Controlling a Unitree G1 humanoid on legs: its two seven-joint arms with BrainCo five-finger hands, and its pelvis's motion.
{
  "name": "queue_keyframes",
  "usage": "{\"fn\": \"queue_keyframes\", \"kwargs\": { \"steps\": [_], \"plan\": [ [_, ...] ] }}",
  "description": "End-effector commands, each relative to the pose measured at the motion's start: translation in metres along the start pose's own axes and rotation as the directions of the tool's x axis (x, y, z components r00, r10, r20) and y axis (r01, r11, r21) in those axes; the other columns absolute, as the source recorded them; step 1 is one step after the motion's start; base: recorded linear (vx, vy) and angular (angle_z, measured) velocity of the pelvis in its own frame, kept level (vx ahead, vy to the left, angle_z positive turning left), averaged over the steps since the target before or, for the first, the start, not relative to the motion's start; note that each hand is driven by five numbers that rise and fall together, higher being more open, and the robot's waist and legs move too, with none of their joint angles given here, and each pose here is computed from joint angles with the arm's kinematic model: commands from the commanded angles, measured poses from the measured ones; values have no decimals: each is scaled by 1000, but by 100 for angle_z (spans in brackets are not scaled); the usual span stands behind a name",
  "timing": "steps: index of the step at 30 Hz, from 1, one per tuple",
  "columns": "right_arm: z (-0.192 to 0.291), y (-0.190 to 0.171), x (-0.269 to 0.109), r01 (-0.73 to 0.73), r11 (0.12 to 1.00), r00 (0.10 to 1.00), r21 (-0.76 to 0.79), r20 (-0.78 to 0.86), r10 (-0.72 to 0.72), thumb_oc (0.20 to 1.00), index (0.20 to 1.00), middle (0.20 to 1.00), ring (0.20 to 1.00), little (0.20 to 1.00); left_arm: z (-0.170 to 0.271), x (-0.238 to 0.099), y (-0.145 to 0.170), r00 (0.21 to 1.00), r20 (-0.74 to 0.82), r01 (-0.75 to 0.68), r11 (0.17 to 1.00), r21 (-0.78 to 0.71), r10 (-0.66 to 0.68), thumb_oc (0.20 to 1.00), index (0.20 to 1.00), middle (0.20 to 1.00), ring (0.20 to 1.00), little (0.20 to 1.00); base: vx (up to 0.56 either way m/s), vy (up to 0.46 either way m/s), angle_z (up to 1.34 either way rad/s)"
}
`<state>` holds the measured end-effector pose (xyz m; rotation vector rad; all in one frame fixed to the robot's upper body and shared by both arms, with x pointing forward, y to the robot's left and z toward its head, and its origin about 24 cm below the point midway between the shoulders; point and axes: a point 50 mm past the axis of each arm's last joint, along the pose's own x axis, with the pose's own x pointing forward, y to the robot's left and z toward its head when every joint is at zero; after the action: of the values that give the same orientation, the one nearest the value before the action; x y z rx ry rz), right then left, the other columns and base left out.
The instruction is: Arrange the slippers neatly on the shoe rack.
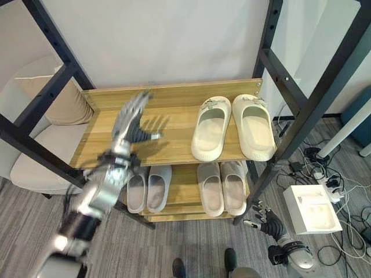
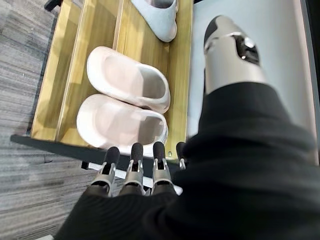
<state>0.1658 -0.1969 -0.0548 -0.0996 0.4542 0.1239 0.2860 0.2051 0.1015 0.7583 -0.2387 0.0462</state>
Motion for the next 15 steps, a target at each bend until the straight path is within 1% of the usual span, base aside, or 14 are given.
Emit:
{"fn": "queue_keyframes", "kwargs": {
  "steps": [1, 2, 4, 5, 6, 7, 9, 15],
  "plan": [
    [22, -8, 5, 11, 1000, 996, -23, 88, -9, 1000, 1000, 1000, 1000, 1000, 45, 43, 21, 981, 192, 62, 923, -380, 13, 1000, 1000, 1000, 1000, 1000, -8, 17, 7],
    [22, -10, 3, 5, 1000, 997, -29, 81, -3, 1000, 1000, 1000, 1000, 1000, 31, 28, 7, 986, 140, 150, 822, -549, -86, 1000, 1000, 1000, 1000, 1000, 0, 0, 0],
    [23, -12, 1, -10, 999, 997, -45, 74, 13, 1000, 1000, 1000, 1000, 1000, 22, 14, -2, 977, 113, 210, 717, -665, -182, 1000, 1000, 1000, 1000, 1000, 0, 11, -2],
    [20, -14, -2, -44, 997, 997, -68, 53, 48, 1000, 1000, 1000, 1000, 1000, 19, 1, -10, 951, 111, 273, 620, -736, -287, 1000, 1000, 1000, 1000, 1000, 7, 15, -9],
    [18, -13, -5, -74, 994, 996, -86, 38, 77, 1000, 1000, 1000, 1000, 1000, 21, -2, -15, 936, 119, 292, 541, -789, -331, 1000, 1000, 1000, 1000, 1000, 7, 10, -8],
    [18, -13, -5, -87, 992, 995, -94, 31, 90, 1000, 1000, 1000, 1000, 1000, 26, -1, -21, 922, 136, 315, 496, -809, -362, 1000, 1000, 1000, 1000, 1000, 3, -2, -9],
    [15, -11, -7, -106, 990, 994, -92, 18, 108, 1000, 1000, 1000, 1000, 1000, 36, -1, -31, 897, 172, 360, 447, -819, -407, 1000, 1000, 1000, 1000, 1000, 3, -1, -11],
    [14, -9, -4, -107, 990, 994, -95, 7, 108, 1000, 1000, 1000, 1000, 1000, 55, 13, -53, 888, 209, 385, 414, -825, -411, 1000, 1000, 1000, 1000, 1000, 2, -3, -12]
  ]
}}
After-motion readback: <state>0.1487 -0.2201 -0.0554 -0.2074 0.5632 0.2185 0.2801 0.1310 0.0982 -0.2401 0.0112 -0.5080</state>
